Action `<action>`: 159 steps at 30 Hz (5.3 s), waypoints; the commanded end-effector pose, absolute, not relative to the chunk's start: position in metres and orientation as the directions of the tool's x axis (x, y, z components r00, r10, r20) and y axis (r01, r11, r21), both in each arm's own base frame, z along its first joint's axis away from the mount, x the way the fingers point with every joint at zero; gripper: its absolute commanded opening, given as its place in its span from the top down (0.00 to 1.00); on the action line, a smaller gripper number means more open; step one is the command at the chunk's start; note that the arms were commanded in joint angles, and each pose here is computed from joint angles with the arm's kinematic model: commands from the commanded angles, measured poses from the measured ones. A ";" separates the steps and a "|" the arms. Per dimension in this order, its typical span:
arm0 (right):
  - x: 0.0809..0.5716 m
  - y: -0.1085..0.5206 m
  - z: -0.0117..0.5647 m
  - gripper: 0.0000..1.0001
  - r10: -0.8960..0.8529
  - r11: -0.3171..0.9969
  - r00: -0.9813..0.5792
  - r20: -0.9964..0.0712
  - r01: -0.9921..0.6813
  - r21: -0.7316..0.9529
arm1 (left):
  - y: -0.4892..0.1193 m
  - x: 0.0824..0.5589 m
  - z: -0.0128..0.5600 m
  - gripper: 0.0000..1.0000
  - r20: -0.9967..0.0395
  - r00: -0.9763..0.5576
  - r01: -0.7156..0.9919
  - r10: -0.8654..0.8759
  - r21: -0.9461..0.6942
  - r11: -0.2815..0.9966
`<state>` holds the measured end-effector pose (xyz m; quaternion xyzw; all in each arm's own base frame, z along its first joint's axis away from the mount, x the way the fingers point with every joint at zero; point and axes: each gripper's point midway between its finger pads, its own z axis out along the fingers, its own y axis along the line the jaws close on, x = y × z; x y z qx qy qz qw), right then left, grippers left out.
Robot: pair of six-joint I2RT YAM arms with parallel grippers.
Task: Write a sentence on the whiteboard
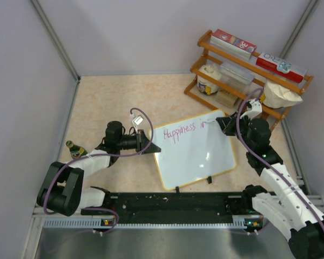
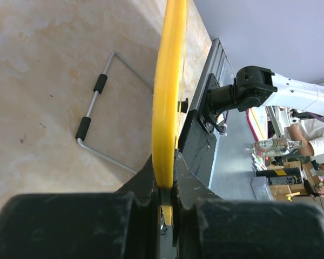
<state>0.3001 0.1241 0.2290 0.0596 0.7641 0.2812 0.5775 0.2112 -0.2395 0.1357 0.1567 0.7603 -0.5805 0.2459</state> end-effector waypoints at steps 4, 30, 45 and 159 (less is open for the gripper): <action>0.290 0.112 0.207 1.00 0.375 0.868 -0.360 -0.854 -0.188 0.461 | -0.237 0.206 0.114 1.00 -0.575 -0.818 0.544 -0.005 -0.777 0.316; 0.263 0.149 0.275 1.00 0.441 0.714 -0.267 -0.857 -0.474 0.515 | -0.237 0.207 0.115 1.00 -0.584 -0.811 0.549 -0.018 -0.772 0.321; 0.238 0.212 0.283 1.00 0.358 0.638 -0.288 -0.888 -0.620 0.458 | -0.236 0.209 0.113 1.00 -0.578 -0.816 0.542 -0.017 -0.775 0.326; 0.195 0.277 0.182 1.00 0.077 0.718 -0.461 -0.884 -0.589 0.370 | -0.235 0.202 0.110 1.00 -0.571 -0.820 0.535 -0.024 -0.782 0.320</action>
